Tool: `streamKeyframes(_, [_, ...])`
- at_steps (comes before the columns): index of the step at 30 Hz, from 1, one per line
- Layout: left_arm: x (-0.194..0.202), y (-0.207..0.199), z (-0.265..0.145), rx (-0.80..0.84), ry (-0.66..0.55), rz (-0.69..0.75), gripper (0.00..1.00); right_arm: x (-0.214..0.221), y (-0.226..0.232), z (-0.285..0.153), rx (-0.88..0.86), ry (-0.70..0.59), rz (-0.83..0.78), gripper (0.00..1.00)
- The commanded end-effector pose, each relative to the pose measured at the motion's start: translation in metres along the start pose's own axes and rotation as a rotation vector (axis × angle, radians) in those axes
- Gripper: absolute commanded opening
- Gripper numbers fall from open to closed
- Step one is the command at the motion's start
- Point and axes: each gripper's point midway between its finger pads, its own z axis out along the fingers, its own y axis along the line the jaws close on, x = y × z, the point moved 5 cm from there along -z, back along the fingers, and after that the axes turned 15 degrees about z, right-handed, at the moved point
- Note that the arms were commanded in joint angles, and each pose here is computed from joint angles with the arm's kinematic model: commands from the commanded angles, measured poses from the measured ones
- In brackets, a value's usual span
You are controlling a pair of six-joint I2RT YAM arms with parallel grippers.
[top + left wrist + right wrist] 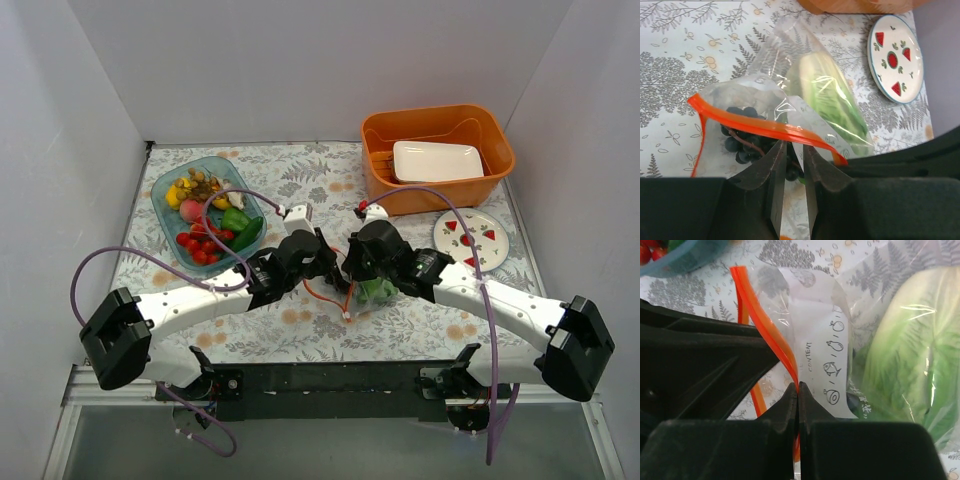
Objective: Open the zip-top bag and remove the fake food
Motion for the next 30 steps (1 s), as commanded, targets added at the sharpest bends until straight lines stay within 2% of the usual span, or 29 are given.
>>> streamKeyframes(1, [0.012, 0.023, 0.001, -0.139, -0.035, 0.002, 0.19, 0.009, -0.005, 0.008, 0.028, -0.021, 0.024, 0.01])
streamKeyframes(11, [0.02, 0.034, 0.017, -0.221, -0.061, 0.008, 0.23, 0.018, -0.008, 0.011, 0.049, -0.006, 0.019, 0.01])
streamKeyframes(18, [0.033, 0.031, 0.028, -0.216, -0.008, 0.0, 0.24, 0.015, -0.002, 0.012, 0.051, -0.003, 0.006, 0.01])
streamKeyframes(22, [0.038, 0.031, 0.031, -0.209, 0.005, -0.013, 0.3, 0.014, -0.001, 0.013, 0.049, -0.004, 0.002, 0.01])
streamKeyframes(30, [0.046, 0.031, 0.033, -0.193, 0.021, -0.026, 0.3, 0.013, 0.0, 0.011, 0.045, -0.006, 0.003, 0.01])
